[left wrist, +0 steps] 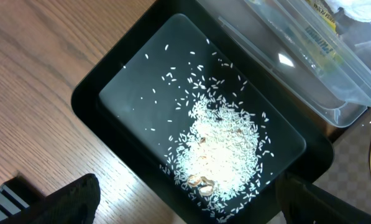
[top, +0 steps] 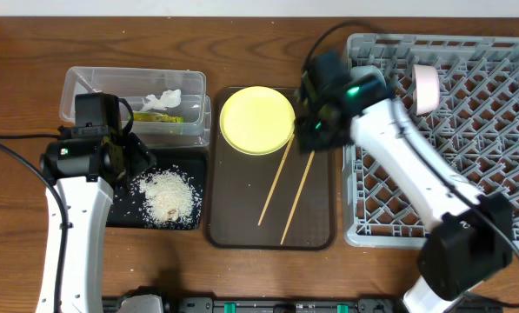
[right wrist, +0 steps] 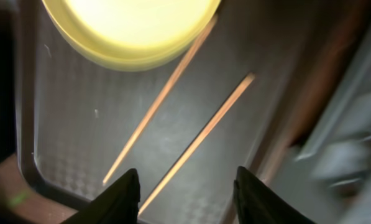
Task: Sort waste into correct bins and load items into the dishwasher rack
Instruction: 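Reach the right gripper down and grasp one chopstick, then carry the chopstick into the dish rack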
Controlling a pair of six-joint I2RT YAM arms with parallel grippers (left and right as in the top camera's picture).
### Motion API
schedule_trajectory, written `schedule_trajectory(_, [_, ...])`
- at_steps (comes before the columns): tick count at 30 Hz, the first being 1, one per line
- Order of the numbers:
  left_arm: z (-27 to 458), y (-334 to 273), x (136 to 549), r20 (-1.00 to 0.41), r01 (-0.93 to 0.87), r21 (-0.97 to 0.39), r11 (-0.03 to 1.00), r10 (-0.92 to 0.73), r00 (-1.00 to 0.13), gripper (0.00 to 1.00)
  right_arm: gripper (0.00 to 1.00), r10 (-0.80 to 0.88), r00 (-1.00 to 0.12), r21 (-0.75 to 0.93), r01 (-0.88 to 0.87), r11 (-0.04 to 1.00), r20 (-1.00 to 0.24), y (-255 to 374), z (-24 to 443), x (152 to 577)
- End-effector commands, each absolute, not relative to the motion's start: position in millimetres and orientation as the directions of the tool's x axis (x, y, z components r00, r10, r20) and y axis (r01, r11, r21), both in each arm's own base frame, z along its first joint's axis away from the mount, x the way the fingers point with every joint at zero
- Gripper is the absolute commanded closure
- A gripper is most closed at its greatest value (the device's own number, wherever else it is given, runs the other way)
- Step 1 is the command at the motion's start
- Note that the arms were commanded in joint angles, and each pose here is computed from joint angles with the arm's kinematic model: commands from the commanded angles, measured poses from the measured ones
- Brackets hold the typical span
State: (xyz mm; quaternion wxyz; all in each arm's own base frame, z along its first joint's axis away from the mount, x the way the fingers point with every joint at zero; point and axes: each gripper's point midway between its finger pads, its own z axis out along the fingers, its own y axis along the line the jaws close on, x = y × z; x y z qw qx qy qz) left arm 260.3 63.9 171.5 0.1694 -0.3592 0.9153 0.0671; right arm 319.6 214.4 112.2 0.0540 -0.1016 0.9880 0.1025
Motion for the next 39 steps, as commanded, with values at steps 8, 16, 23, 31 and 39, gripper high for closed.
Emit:
schedule_trajectory(8, [173.3,65.2,261.2,-0.361,-0.686,0.000,0.728,-0.640,-0.679,0.07,0.60,-0.006,-0.999,0.165,0.000,0.986,0.032,221.3,21.4,258.8])
schedule_trajectory(16, [173.1,65.2,261.1,-0.361,-0.686,0.000,0.728,-0.640,-0.679,0.07,0.66,0.028,-1.000,0.109,0.028,0.994,-0.002,203.2,-12.9,249.3])
schedule_trajectory(23, [173.3,65.2,261.2,-0.361,-0.686,0.000,0.728,-0.640,-0.679,0.07,0.99,0.045,-0.999,0.058,0.043,0.997,-0.024,192.2,-15.3,252.0])
schedule_trajectory(31, [173.1,65.1,261.1,-0.360,-0.686,0.000,0.728,-0.640,-0.679,0.07,0.99,0.014,-0.998,0.078,0.009,0.997,-0.060,200.0,-0.1,265.8])
schedule_trajectory(39, [173.2,65.1,261.1,-0.360,-0.686,0.000,0.728,-0.640,-0.679,0.07,0.99,-0.118,-0.973,0.118,-0.143,0.983,-0.197,198.1,98.7,309.3])
